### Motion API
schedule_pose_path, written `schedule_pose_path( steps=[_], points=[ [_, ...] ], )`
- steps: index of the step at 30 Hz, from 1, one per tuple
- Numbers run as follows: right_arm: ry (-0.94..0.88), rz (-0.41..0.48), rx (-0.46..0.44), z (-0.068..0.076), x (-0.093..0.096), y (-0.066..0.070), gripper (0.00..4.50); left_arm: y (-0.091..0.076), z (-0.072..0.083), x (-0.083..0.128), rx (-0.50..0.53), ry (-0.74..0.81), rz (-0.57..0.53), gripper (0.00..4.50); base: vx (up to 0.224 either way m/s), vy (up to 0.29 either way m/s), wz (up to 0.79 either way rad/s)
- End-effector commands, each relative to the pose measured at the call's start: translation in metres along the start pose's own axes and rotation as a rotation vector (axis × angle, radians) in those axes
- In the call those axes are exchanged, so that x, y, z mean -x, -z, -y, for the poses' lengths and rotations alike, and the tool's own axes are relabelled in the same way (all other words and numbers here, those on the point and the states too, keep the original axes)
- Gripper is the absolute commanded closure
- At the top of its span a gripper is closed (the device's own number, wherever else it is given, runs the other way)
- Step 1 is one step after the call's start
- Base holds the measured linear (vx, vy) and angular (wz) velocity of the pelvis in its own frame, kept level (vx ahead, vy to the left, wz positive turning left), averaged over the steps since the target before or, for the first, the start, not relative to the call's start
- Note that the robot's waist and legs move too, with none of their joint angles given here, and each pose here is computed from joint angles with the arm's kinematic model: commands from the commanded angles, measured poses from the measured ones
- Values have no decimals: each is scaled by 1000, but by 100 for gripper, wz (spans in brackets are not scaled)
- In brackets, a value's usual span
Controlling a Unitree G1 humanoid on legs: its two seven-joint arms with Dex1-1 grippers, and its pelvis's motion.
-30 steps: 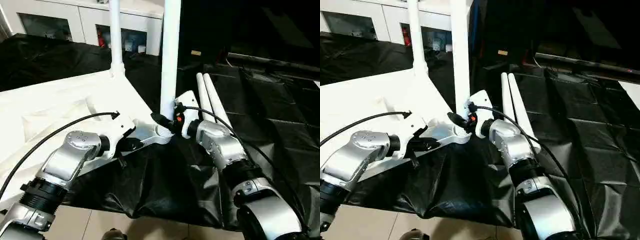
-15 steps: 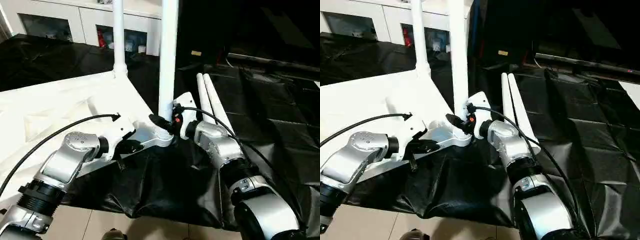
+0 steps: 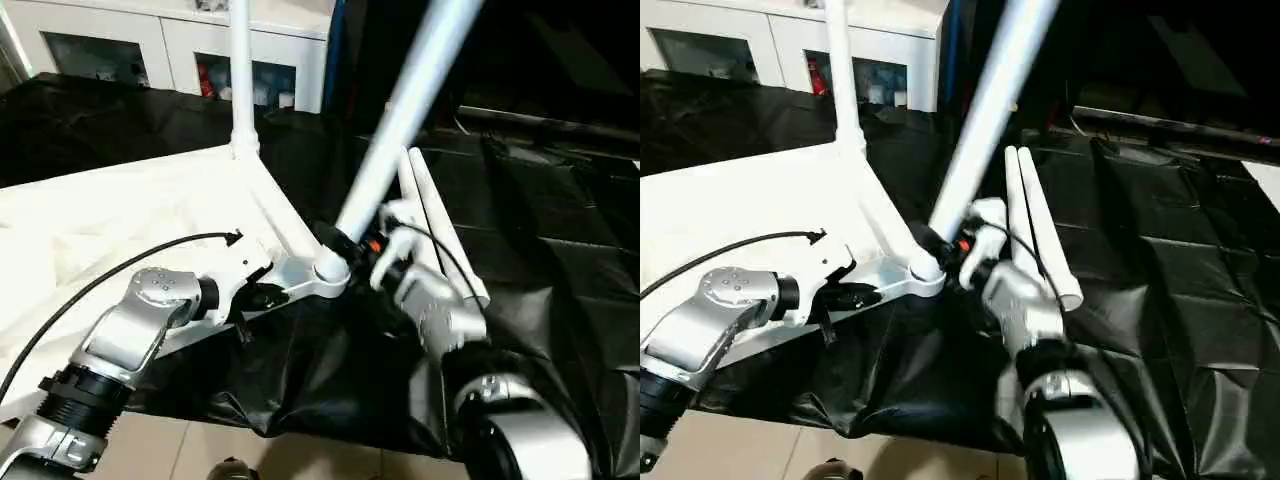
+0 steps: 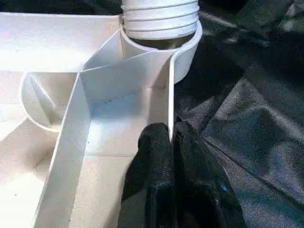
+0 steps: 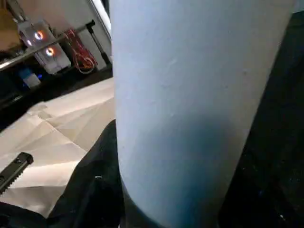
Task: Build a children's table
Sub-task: Insert table leg to table base
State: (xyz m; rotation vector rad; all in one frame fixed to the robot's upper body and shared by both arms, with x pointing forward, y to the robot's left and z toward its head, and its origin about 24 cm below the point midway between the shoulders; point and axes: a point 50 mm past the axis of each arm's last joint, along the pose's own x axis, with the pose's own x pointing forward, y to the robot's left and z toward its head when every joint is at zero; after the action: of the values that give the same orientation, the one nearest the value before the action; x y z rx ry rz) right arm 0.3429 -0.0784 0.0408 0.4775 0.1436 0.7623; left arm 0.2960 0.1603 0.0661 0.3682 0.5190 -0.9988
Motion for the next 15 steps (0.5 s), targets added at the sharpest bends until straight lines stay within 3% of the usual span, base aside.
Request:
schedule_pose_path(
  steps=[1, 5, 15],
  points=[
    [52, -17, -29, 8, 12, 15, 257, -1, 2, -2, -10, 15, 10, 450, 0, 0, 0],
    [76, 1, -16, 10, 17, 20, 257, -1, 1, -2, -10, 8, 7, 450, 0, 0, 0],
    [36, -34, 240, 5, 22, 13, 257, 0, -3, -1, -15, -3, -6, 450, 0, 0, 0]
  ],
)
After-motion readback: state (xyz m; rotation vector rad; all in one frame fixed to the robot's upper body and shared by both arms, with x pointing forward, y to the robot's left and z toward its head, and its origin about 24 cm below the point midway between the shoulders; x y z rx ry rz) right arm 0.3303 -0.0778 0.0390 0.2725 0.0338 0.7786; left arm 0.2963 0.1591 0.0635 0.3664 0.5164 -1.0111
